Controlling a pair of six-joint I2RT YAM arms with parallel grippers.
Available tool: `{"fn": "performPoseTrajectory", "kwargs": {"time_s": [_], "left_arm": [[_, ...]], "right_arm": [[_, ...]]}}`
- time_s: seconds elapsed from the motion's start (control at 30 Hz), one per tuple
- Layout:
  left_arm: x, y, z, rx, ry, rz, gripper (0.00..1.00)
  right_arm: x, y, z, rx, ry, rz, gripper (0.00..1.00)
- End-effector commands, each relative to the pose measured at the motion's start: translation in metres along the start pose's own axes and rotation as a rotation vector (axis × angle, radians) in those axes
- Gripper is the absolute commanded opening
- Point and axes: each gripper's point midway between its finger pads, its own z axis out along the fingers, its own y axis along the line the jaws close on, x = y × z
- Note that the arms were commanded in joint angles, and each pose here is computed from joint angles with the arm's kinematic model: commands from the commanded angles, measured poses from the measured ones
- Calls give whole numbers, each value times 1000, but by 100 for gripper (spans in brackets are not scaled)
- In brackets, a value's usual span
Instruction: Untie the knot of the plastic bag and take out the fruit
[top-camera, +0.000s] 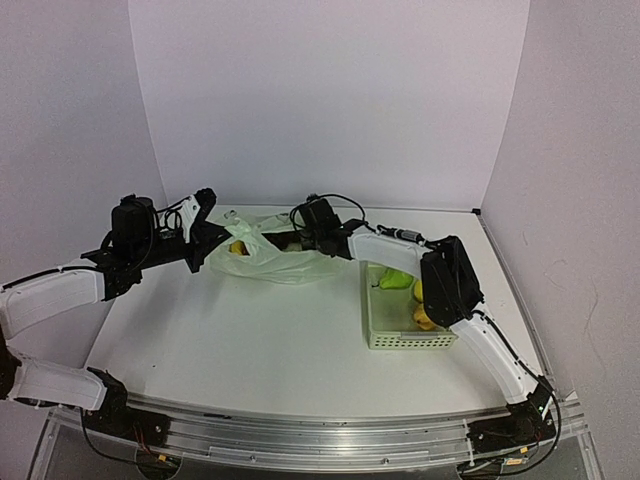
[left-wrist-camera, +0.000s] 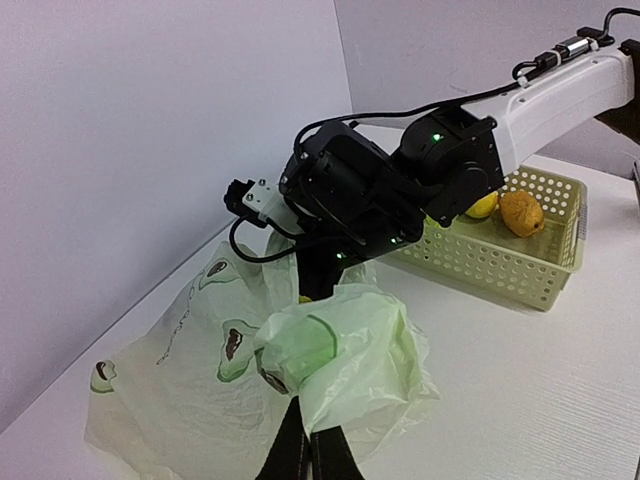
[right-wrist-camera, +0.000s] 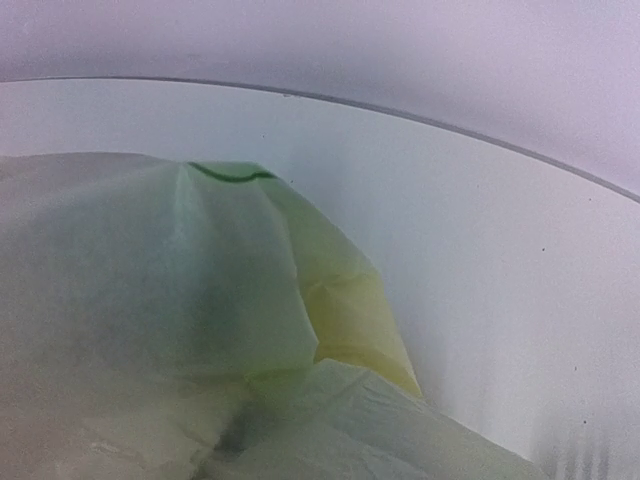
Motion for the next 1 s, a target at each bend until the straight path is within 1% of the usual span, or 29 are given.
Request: {"fn": "performPoseTrajectory", "kwargs": {"time_s": [0.0,0.07,0.17,0.3,0.4,0.5,0.67,0.77,0.87,0.97], "left_arm": [[-21,5,-2,-7,-51,28,0],[-20,6,-1,-10,-49,25,0],[-18,6,-1,-11,-49,23,0],[-17,6,-1,-14,-48,24,0],[-15,6,0,-16,-45,26,0],[-14,5,0,-9,-46,29,0],[-16,1,0,9,-58,42,0],[-22,3,-2,2,-72,55,0],[-32,4,-6,-10,-94,81,0],[-32,3,-11,-16,-80,105,0]], "right_arm": [[25,-4,-9,-66,147,29,19],[8,8,-26,-155,141,48,14],[-17,28,-58,-312,127,72,9],[-34,39,-100,-463,119,99,7],[-34,36,-119,-503,109,116,7],[-29,31,-128,-502,112,123,7],[-22,33,-120,-503,111,118,8],[-25,50,-121,-573,103,115,11],[-23,73,-131,-634,73,35,14],[-20,95,-140,-684,43,-28,16]]}}
